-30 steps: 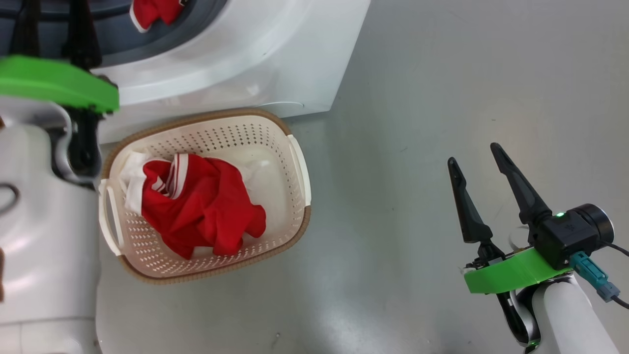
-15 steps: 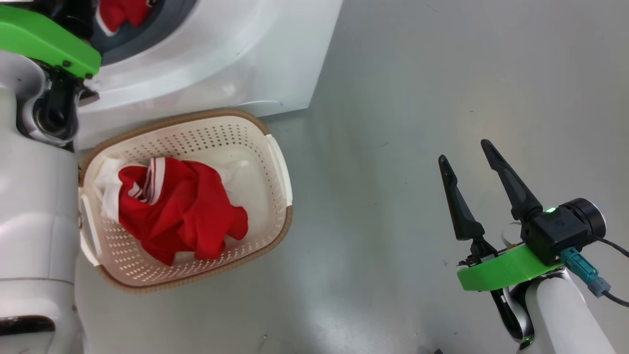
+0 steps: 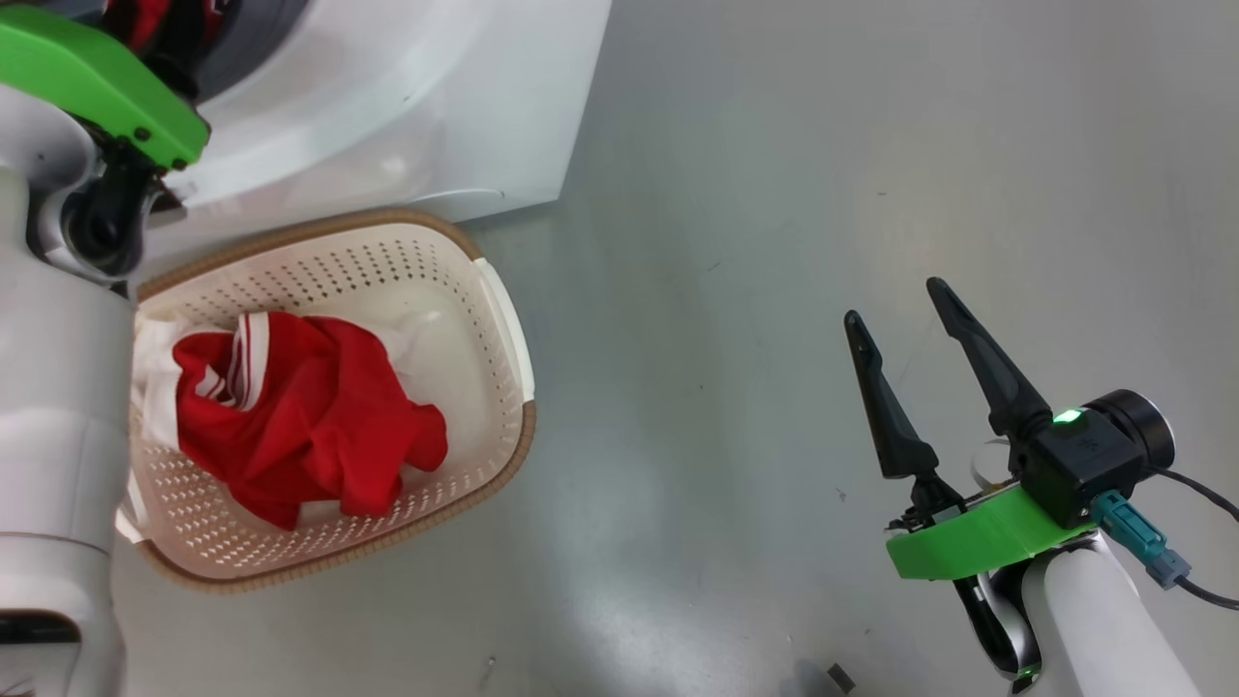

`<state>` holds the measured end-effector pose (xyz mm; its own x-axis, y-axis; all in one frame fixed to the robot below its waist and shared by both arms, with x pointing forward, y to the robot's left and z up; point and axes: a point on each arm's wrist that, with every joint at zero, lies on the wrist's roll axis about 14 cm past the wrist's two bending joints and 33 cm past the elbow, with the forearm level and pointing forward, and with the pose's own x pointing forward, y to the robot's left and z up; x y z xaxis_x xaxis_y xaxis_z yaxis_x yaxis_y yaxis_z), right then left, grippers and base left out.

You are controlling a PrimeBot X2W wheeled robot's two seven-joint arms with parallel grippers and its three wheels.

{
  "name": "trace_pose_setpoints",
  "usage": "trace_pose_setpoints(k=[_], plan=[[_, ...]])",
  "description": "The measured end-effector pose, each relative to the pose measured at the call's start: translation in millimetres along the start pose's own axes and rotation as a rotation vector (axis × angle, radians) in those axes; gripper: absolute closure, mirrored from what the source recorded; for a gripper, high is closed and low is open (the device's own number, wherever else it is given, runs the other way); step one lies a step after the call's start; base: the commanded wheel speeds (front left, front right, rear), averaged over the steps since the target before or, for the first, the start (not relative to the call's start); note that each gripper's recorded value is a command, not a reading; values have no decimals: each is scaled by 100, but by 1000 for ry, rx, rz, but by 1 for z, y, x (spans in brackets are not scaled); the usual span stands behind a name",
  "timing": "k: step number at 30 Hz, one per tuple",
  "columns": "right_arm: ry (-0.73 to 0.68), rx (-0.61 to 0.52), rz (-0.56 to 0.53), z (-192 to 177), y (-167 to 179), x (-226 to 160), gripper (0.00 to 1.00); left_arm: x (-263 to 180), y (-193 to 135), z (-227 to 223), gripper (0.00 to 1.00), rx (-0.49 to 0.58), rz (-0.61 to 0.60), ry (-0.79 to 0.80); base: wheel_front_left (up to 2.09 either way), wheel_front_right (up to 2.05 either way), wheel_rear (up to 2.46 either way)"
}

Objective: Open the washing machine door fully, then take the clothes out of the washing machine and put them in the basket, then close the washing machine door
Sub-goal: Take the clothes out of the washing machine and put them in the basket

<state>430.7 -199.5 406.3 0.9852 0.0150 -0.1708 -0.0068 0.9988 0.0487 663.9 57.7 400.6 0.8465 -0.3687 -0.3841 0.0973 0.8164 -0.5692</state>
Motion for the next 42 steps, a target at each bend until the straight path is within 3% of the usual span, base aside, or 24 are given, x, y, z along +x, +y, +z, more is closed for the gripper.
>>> trace_pose_setpoints(k=[6,8,10,11,12,32,42], plan=[[-7,23,-9,1,-2,2,0,5,11,-11,3,72,32,35,0,0,0],[-11,21,-9,3,-3,3,0,6,15,-9,51,111,41,30,0,0,0],[-8,22,-9,2,-3,3,0,7,20,-8,71,159,53,27,0,0,0],[-7,26,-10,1,-3,3,0,7,21,-8,94,173,57,25,0,0,0],[-6,32,-10,1,-3,3,0,7,22,-8,100,189,61,24,0,0,0],[-13,65,39,-1,15,18,0,-13,36,47,100,469,132,-262,0,0,0],[-39,74,65,8,24,20,0,-42,31,75,100,489,138,-389,0,0,0]])
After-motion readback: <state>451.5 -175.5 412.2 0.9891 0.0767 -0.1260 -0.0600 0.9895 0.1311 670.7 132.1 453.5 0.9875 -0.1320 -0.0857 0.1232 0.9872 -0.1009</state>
